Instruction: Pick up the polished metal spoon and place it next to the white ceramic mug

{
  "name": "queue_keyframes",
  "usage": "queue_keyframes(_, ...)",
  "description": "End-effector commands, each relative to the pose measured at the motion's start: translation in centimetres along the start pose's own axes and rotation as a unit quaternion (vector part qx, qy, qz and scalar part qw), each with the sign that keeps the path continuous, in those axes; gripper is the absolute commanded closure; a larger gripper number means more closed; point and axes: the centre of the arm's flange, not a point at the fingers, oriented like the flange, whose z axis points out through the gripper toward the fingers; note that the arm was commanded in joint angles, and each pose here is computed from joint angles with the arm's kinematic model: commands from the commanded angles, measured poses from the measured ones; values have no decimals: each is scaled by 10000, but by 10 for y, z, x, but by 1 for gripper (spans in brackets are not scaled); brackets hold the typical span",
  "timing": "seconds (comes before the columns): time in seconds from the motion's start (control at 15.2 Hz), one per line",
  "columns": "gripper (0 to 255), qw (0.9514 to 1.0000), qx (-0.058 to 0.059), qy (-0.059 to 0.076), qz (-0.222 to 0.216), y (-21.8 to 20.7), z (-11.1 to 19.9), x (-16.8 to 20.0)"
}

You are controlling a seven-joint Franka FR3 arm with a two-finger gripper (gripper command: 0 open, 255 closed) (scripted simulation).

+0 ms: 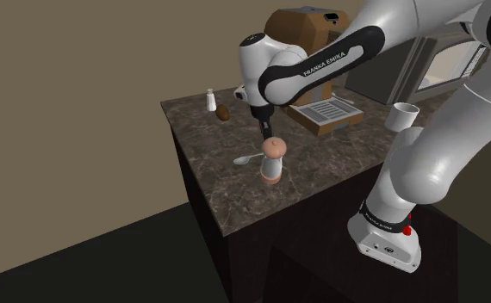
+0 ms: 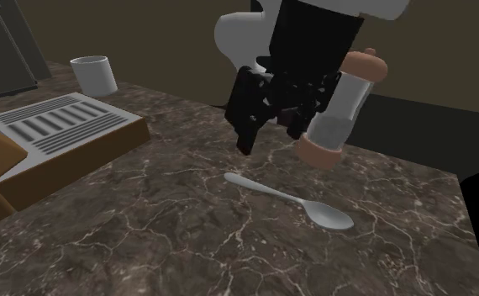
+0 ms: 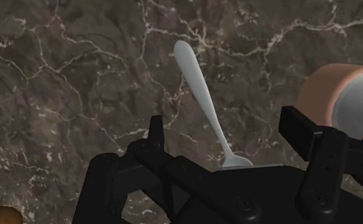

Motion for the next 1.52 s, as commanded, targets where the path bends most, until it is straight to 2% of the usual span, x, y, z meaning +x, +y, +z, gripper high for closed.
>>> queue_keyframes(0.0, 0, 9980, -129, -14, -620, -7, 19, 22)
queue_keyframes(0.07, 0, 9959, -185, -24, -886, -10, 26, 31)
queue_keyframes(0.59, 0, 9959, -185, -24, -886, -9, 66, 31)
queue_keyframes(1.12, 0, 9959, -185, -24, -886, -9, 66, 31)
queue_keyframes(1.19, 255, 9959, -185, -24, -886, -9, 66, 31)
queue_keyframes(1.45, 255, 9959, -185, -24, -886, -9, 66, 31)
